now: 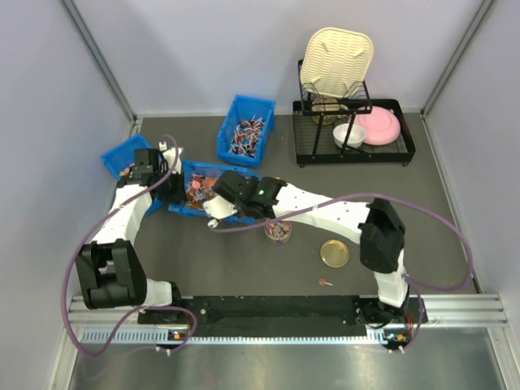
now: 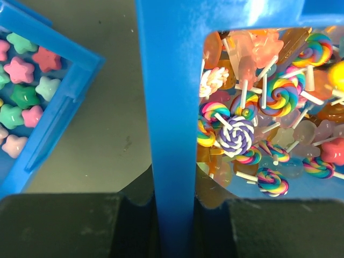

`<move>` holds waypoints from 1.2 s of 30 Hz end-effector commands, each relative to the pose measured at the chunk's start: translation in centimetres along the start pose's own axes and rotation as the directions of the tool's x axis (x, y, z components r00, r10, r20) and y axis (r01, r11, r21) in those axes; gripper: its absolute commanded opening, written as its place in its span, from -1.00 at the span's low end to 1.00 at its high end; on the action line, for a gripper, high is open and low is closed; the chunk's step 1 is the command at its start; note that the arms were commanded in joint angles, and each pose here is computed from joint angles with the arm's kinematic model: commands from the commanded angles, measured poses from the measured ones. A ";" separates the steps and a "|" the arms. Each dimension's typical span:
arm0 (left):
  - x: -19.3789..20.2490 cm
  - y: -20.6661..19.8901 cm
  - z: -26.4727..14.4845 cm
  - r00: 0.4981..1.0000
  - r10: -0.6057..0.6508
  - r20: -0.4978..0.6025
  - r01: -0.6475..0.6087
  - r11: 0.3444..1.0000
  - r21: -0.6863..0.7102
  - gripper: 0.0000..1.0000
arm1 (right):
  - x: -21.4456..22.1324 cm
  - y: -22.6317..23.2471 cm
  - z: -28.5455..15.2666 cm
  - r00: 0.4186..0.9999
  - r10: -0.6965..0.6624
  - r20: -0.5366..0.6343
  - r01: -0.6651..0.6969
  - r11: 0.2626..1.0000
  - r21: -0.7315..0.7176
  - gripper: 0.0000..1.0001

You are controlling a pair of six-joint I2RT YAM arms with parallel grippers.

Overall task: Pack the candies
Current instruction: Scoop the fake candies from the storage box.

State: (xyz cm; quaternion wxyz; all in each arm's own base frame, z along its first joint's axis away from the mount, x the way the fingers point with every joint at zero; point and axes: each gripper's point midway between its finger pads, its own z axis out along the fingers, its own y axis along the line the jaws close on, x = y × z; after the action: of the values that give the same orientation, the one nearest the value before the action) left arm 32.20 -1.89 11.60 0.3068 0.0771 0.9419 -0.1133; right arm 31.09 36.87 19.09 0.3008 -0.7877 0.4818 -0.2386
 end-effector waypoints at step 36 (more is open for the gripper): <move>-5.1 -2.6 -1.5 0.981 0.002 0.194 -0.025 0.993 0.119 -1.00 | -8.8 8.7 5.0 0.928 0.217 0.303 -0.053 0.881 -0.469 -1.00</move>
State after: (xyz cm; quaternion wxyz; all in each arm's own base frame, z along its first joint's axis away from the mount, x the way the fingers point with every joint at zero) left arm 30.07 -1.39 9.46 0.2561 0.0900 0.9576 -0.0969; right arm 28.29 40.81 12.17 0.2471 -0.8339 0.4925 -0.0326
